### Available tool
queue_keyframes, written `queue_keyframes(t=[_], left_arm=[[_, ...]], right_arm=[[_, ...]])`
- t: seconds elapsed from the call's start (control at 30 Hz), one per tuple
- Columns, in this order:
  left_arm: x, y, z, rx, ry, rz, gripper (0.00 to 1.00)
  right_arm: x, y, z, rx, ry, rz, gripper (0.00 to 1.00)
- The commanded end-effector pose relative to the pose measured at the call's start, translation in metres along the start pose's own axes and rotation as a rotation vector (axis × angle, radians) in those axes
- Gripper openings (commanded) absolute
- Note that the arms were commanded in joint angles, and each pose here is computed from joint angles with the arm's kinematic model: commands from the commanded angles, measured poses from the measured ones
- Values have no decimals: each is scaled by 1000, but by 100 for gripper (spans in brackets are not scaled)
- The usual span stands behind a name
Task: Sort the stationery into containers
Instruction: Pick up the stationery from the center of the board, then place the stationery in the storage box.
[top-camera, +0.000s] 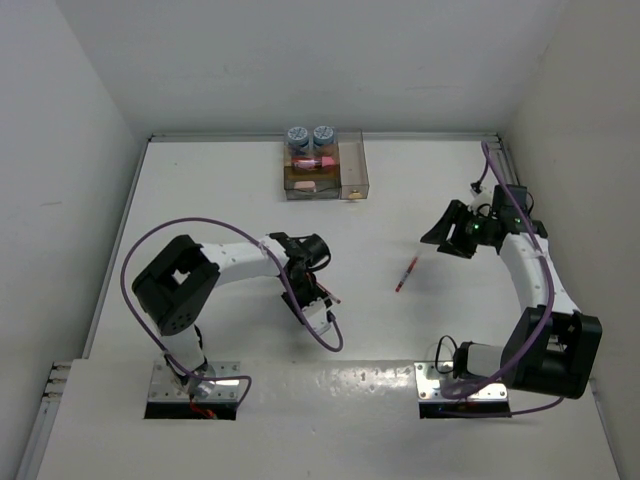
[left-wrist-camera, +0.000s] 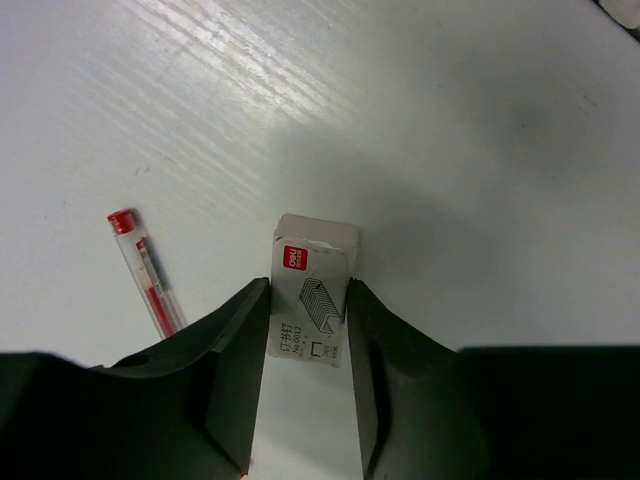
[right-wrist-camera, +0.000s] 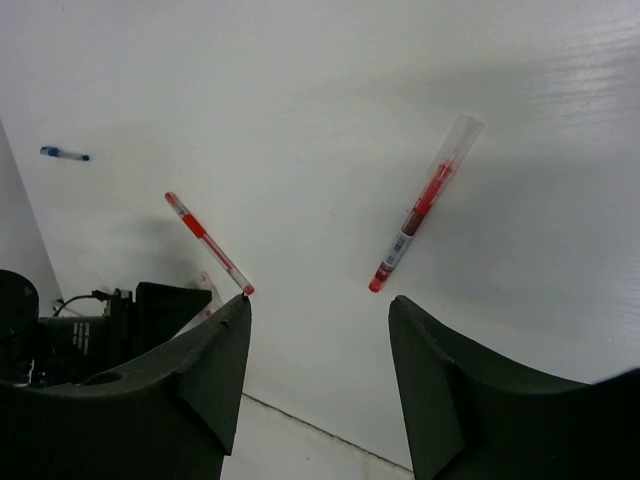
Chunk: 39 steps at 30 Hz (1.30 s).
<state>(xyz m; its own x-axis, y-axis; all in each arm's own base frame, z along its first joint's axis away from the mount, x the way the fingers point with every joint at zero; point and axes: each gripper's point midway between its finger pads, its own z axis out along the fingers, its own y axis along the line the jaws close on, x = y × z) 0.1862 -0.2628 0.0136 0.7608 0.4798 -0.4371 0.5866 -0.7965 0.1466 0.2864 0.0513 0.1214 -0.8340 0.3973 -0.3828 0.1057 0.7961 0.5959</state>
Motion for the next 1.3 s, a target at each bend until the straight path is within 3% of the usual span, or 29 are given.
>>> queue_keyframes(t=[0.0, 0.17, 0.27, 0.33, 0.37, 0.4, 0.43, 0.53, 0.57, 0.63, 0.67, 0.87, 1.27], left_arm=[[-2, 18, -8, -60, -19, -11, 40], [2, 29, -18, -97, -1, -30, 25], [-1, 51, -41, -163, -63, -104, 21], [4, 73, -65, -238, -143, -257, 20], [13, 101, -99, -335, -164, -289, 20], [18, 111, -108, -352, -216, -405, 19], [16, 145, -147, -450, -267, -411, 19], [60, 184, -192, -591, -329, -661, 18], [73, 203, -233, -700, -359, -757, 18], [109, 229, -254, -825, -347, -840, 18], [117, 242, -283, -913, -373, -865, 17], [153, 262, -293, -1016, -448, -922, 17], [181, 273, -252, -978, -551, -972, 20]], right_arm=[[-13, 11, -4, -19, -37, -62, 57], [-15, 13, 1, -20, -31, -74, 56], [-20, 17, 2, -24, -30, -92, 56], [-24, 21, 1, -28, -36, -121, 56], [-25, 21, 3, -26, -31, -126, 56], [-27, 26, 3, -34, -34, -155, 56], [-30, 27, 4, -29, -40, -169, 56], [-36, 31, 9, -31, -41, -191, 56], [-41, 34, 9, -35, -49, -194, 56], [-44, 33, 14, -32, -42, -190, 56], [-47, 34, 14, -35, -46, -191, 56], [-53, 32, 20, -28, -38, -185, 56], [-55, 28, 29, -24, -20, -157, 56]])
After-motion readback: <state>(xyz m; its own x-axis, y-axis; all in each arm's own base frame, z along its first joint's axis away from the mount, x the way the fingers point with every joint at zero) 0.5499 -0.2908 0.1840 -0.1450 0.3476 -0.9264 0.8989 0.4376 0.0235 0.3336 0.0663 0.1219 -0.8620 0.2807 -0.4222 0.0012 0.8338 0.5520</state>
